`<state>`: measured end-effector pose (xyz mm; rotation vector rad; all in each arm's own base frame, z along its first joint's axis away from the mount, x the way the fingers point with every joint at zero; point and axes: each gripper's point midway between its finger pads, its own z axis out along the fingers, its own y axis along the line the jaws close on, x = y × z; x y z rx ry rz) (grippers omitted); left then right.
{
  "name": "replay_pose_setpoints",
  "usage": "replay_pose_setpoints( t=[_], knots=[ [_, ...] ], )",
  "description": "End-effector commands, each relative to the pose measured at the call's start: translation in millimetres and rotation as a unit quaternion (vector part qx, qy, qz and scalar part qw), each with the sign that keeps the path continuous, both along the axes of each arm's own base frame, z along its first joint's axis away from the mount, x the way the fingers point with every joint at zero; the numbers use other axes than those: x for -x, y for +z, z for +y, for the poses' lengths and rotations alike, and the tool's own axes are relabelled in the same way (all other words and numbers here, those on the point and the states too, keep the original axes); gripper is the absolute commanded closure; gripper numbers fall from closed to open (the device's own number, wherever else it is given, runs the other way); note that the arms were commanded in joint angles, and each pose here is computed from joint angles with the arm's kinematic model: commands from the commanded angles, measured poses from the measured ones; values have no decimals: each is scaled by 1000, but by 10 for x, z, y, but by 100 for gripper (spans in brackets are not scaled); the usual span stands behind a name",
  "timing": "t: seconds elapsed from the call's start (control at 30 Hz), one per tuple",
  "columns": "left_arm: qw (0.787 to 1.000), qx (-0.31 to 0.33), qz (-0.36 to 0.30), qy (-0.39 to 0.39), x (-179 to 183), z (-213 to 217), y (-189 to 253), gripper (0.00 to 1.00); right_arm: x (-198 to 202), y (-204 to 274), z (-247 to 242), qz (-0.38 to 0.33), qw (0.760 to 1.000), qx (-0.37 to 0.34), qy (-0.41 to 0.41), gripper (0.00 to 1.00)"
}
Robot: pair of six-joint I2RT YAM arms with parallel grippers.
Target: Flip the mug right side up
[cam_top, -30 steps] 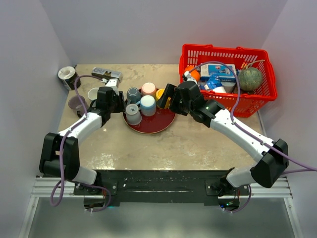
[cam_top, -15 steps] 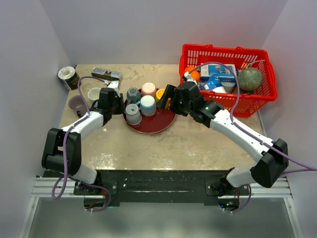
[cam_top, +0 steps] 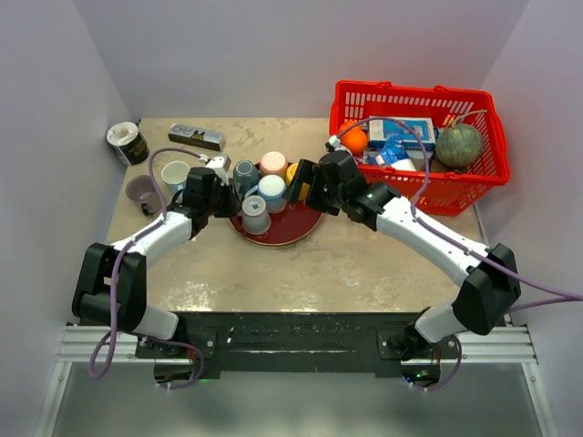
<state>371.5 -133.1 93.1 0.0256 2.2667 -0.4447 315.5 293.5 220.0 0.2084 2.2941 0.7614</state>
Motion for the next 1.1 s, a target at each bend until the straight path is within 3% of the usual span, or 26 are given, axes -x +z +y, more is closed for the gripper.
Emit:
replay_pose_setpoints(
  t=[0.0, 0.27, 0.4, 0.5, 0.53, 0.73, 0.9, 1.07],
  knots=[
    [997, 55, -28, -36, 80, -281, 258, 71, -31, -96, 156, 6, 999, -7, 32, 6],
    [989, 105, -37, -98, 254, -581, 292, 71, -78, -479, 309, 31, 998, 19, 53, 9],
    [988, 97, -38, -116, 310, -620, 260, 71, -72, -520, 304, 34, 998, 21, 53, 9],
    [987, 52, -42, -149, 311, -579, 318, 59, -45, -491, 278, 34, 998, 23, 54, 9],
    [988, 35, -12, -150, 399, -525, 260, 50, -29, -496, 255, 36, 997, 29, 55, 9],
    [981, -43, -60, -179, 358, -366, 440, 31, 3, -447, 161, 29, 997, 43, 51, 8],
    [960, -73, -44, -268, 424, -448, 272, 30, 5, -405, 146, 24, 997, 49, 53, 8],
    [948, -80, -58, -302, 417, -510, 226, 31, 15, -409, 126, 27, 997, 54, 55, 8]
  ],
)
